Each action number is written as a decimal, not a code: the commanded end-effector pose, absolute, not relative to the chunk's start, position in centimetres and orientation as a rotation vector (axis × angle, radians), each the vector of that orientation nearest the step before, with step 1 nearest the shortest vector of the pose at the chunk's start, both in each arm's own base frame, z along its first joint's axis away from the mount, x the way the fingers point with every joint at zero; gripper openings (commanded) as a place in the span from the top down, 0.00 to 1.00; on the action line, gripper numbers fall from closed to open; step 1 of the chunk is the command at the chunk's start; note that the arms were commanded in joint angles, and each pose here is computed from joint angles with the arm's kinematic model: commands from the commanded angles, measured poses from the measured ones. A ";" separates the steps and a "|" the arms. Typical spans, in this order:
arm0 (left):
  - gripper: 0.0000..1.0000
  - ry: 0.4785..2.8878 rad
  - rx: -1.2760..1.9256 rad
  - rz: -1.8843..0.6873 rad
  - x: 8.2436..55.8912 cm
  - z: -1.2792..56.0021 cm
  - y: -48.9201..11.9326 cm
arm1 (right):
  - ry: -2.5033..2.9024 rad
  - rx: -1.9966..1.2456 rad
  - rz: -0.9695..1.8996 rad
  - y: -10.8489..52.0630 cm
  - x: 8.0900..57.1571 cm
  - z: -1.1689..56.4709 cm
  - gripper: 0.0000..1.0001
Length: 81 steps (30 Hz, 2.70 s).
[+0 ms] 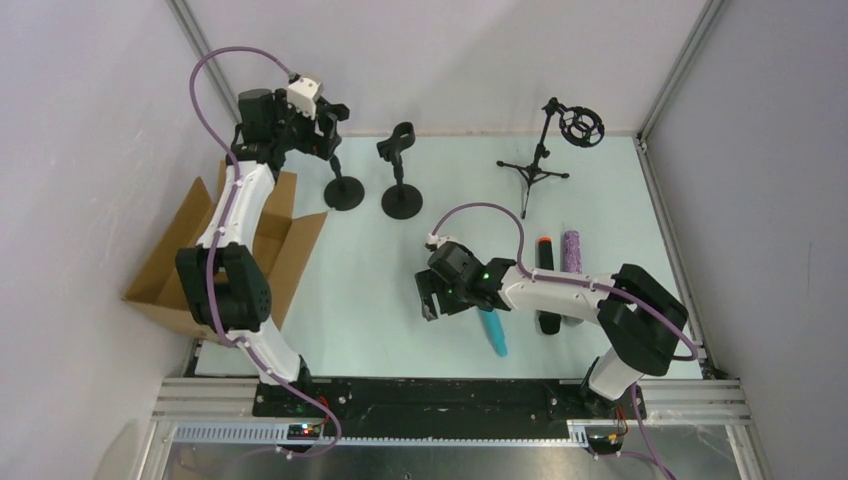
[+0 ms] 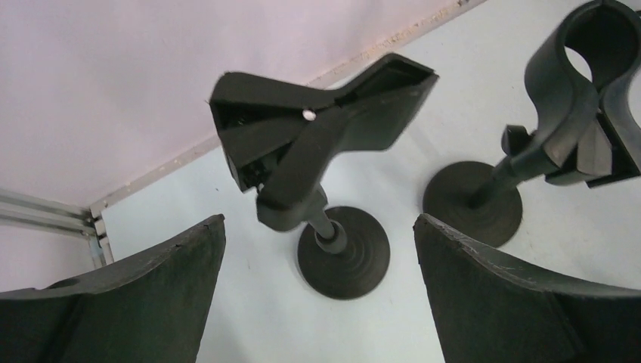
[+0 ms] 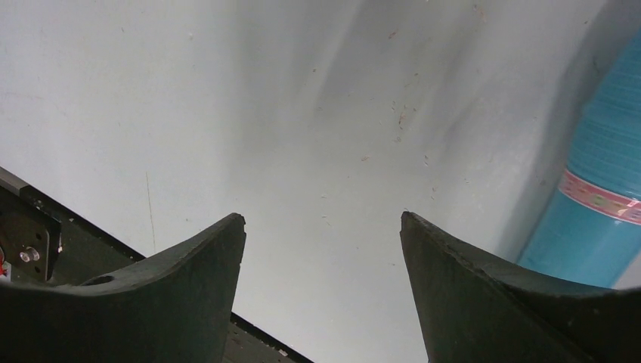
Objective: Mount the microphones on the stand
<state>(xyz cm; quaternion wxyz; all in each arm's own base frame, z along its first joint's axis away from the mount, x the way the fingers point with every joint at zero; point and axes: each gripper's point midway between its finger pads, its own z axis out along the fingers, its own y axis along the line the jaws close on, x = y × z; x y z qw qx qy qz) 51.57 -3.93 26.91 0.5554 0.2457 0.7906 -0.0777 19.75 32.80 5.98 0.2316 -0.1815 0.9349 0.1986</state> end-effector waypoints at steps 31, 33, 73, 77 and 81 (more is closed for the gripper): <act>0.92 1.557 0.439 -0.259 49.5 39.1 -5.4 | 2.524 -0.404 0.543 30.1 19.8 6.7 0.24; 0.92 1.530 0.433 -0.251 48.0 40.9 -5.4 | 2.524 -0.400 0.539 29.9 19.8 6.7 0.24; 1.00 1.471 0.676 -0.726 25.6 38.9 -20.0 | 2.318 -0.242 0.604 26.3 20.8 15.2 0.24; 1.00 1.511 0.675 -0.769 25.7 37.5 -21.0 | 2.325 -0.238 0.609 26.2 20.7 14.8 0.24; 1.00 1.566 0.590 -0.823 26.4 35.7 -21.5 | 2.330 -0.237 0.619 26.2 20.8 14.5 0.24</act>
